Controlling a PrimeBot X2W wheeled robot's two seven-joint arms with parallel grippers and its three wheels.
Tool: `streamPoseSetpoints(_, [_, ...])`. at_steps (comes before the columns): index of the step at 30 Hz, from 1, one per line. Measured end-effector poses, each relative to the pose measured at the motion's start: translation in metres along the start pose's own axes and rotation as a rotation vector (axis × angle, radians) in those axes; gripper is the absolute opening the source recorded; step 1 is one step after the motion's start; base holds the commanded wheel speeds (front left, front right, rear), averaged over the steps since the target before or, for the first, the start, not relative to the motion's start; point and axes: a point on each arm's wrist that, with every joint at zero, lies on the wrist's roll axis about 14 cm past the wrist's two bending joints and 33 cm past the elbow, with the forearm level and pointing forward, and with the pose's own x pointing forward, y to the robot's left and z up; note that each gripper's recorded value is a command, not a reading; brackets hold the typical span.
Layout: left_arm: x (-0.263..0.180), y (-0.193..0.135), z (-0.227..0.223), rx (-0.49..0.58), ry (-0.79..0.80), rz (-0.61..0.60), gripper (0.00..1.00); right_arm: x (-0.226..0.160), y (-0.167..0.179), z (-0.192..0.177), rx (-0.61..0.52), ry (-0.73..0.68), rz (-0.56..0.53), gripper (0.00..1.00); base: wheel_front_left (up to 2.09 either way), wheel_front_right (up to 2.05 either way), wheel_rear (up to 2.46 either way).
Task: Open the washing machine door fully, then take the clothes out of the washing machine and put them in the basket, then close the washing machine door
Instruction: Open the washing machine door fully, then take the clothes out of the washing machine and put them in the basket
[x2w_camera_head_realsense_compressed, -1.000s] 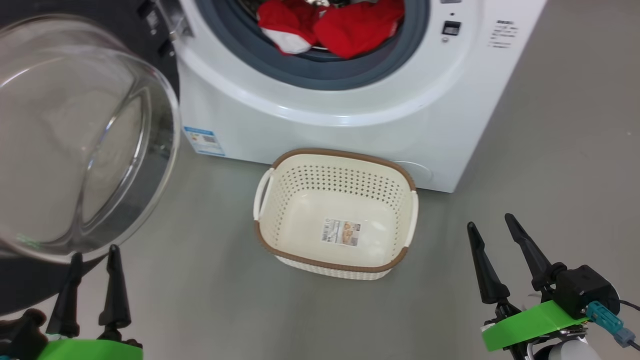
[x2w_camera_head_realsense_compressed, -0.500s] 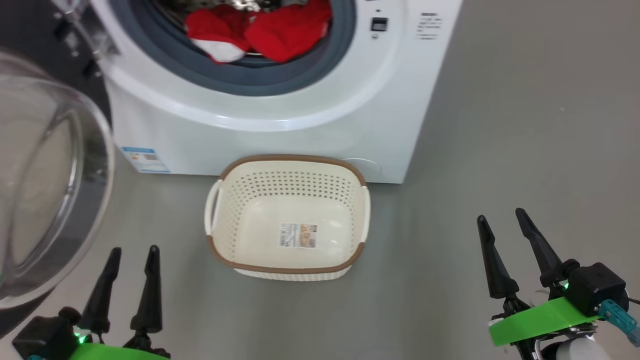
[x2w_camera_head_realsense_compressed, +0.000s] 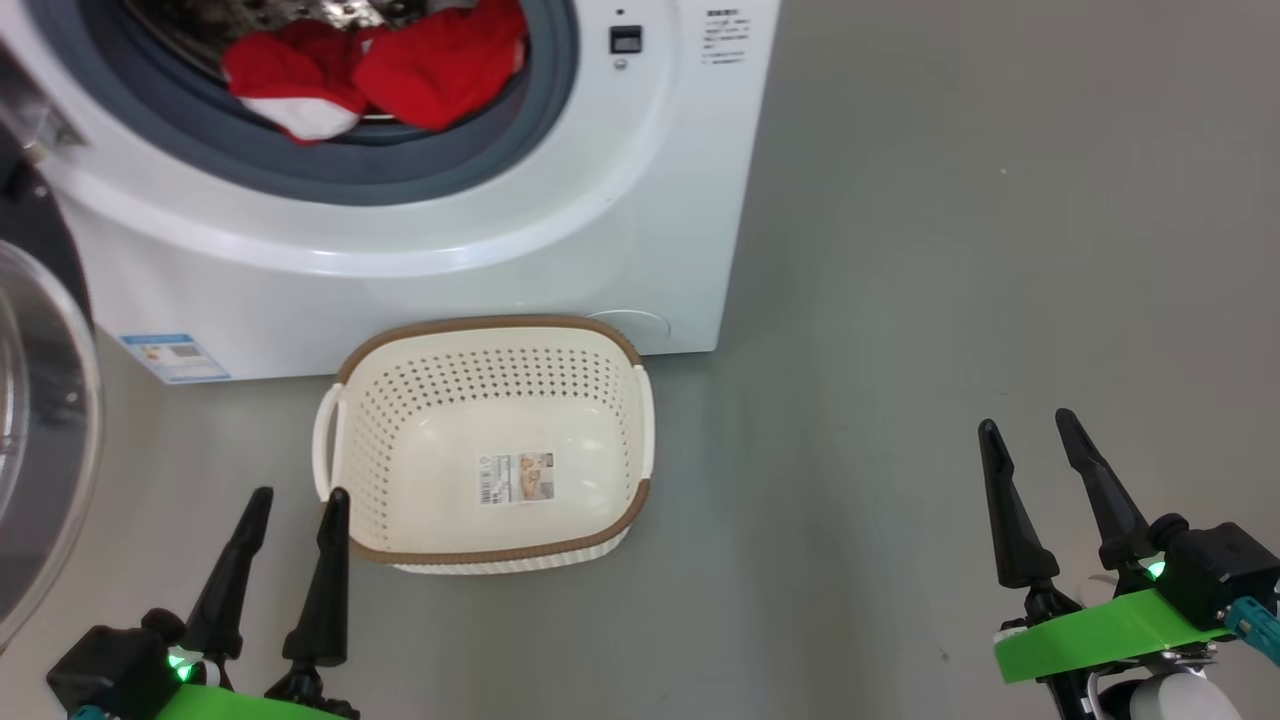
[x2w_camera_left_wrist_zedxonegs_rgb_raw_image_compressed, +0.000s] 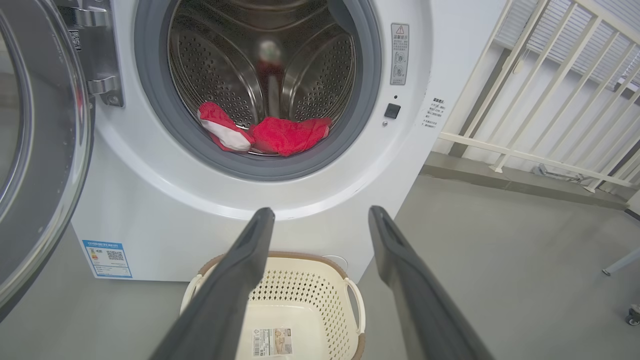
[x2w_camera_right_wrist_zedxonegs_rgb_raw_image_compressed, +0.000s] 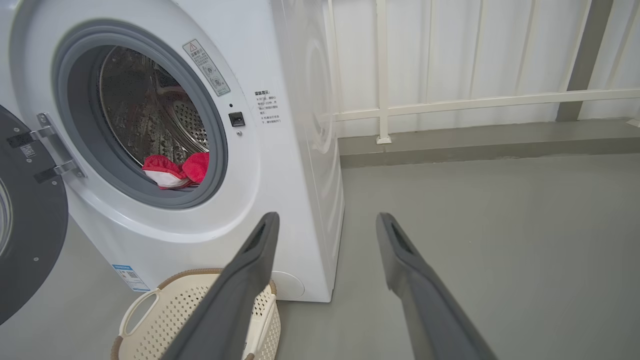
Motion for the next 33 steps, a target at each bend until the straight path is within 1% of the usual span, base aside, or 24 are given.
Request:
streamPoseSetpoints(8, [0.005,-0.013,-0.006,-0.005,0.016,-0.04,1.0,-0.011,-0.011,0.0,-0.002,0.003,-0.037,1.0,0.0,0.0,0.0])
streamPoseSetpoints(26, [0.0,-0.008,-0.001,-0.016,0.008,-0.03,1.0,-0.009,-0.004,0.003,0.007,-0.006,-0.018,1.0,0.01,-0.02,0.01])
streamPoseSetpoints(33, [0.0,-0.01,0.002,-0.019,0.001,-0.038,1.0,-0.009,-0.003,0.002,0.009,-0.005,-0.014,1.0,0.7,-0.73,0.03])
